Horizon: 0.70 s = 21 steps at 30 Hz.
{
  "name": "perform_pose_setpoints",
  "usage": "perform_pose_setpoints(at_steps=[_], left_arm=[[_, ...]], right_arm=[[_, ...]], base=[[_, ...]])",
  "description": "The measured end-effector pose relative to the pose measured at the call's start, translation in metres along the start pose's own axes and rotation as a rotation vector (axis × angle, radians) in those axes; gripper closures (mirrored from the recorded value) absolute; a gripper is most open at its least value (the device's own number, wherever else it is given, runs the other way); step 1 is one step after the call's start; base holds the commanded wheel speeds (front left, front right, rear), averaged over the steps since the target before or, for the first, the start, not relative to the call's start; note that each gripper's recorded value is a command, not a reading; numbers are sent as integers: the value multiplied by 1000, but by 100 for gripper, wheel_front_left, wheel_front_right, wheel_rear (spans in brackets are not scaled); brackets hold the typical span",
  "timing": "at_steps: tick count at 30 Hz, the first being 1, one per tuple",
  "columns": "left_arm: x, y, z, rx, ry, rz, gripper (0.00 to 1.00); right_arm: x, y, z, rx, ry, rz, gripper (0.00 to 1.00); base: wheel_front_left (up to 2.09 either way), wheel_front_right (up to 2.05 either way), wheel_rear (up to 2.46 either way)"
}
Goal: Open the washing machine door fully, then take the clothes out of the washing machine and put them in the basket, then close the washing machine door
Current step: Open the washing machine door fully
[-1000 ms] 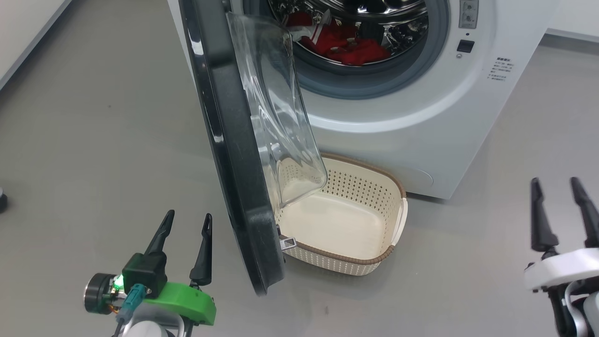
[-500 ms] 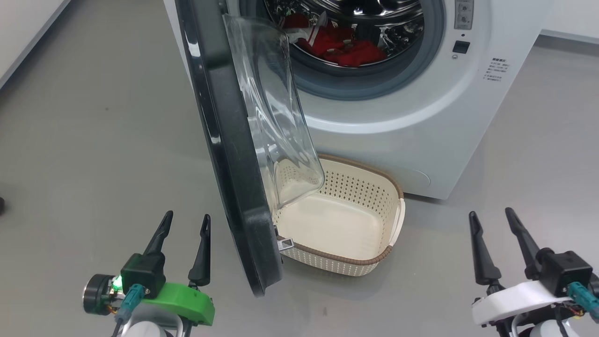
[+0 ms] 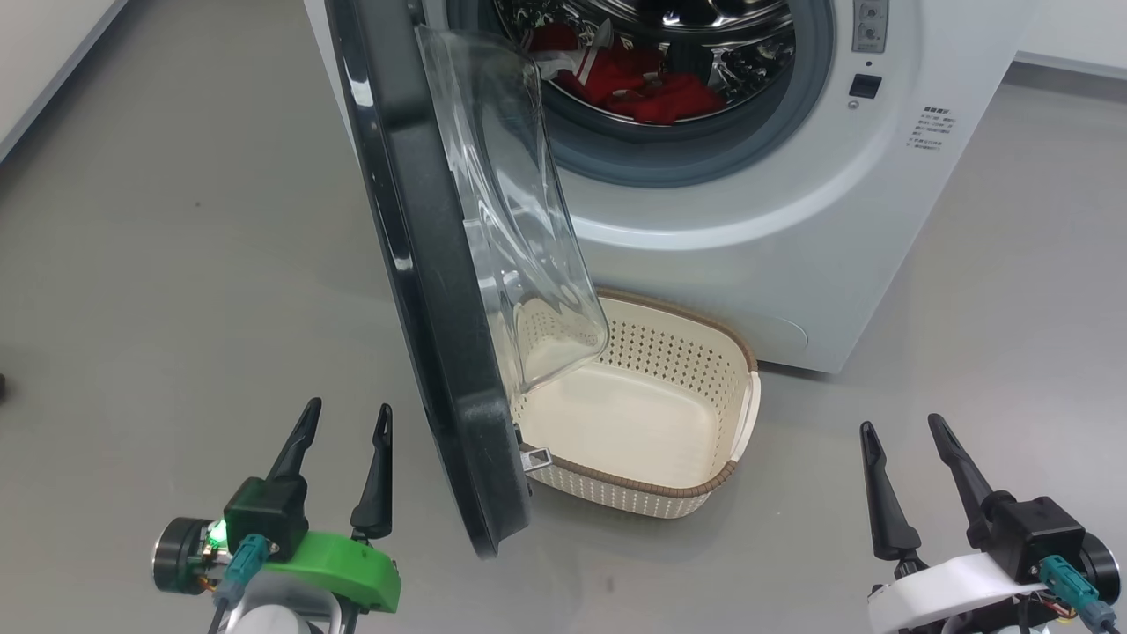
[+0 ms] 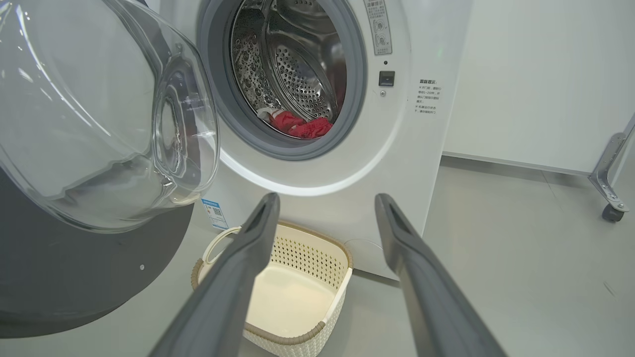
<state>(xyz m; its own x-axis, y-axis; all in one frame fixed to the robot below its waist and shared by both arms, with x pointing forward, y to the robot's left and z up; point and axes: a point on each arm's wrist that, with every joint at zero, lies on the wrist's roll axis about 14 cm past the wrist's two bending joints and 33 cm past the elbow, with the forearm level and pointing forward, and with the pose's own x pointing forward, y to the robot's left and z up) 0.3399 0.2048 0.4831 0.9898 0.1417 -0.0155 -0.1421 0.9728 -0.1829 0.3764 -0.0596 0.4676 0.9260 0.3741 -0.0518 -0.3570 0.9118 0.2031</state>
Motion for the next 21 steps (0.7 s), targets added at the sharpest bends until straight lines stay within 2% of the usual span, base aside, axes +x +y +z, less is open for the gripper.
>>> perform_pose_setpoints(at_steps=[17, 18, 19, 20, 21], left_arm=[[0, 0, -3, 0, 9, -1, 2], [0, 0, -3, 0, 9, -1, 11], [0, 0, -3, 1, 9, -1, 40], [0, 0, -3, 2, 9, -2, 74], [0, 0, -3, 2, 9, -2, 100]], right_arm=[[-5, -3, 1, 0, -8, -30, 0], [-5, -3, 1, -1, -8, -30, 0], [-5, -3, 1, -1, -8, -31, 0], [-5, -3, 1, -1, -9, -32, 0], [-5, -3, 1, -1, -9, -33, 0]], base=[[0, 0, 0], [0, 0, 0], [0, 0, 0], [0, 0, 0], [0, 0, 0]])
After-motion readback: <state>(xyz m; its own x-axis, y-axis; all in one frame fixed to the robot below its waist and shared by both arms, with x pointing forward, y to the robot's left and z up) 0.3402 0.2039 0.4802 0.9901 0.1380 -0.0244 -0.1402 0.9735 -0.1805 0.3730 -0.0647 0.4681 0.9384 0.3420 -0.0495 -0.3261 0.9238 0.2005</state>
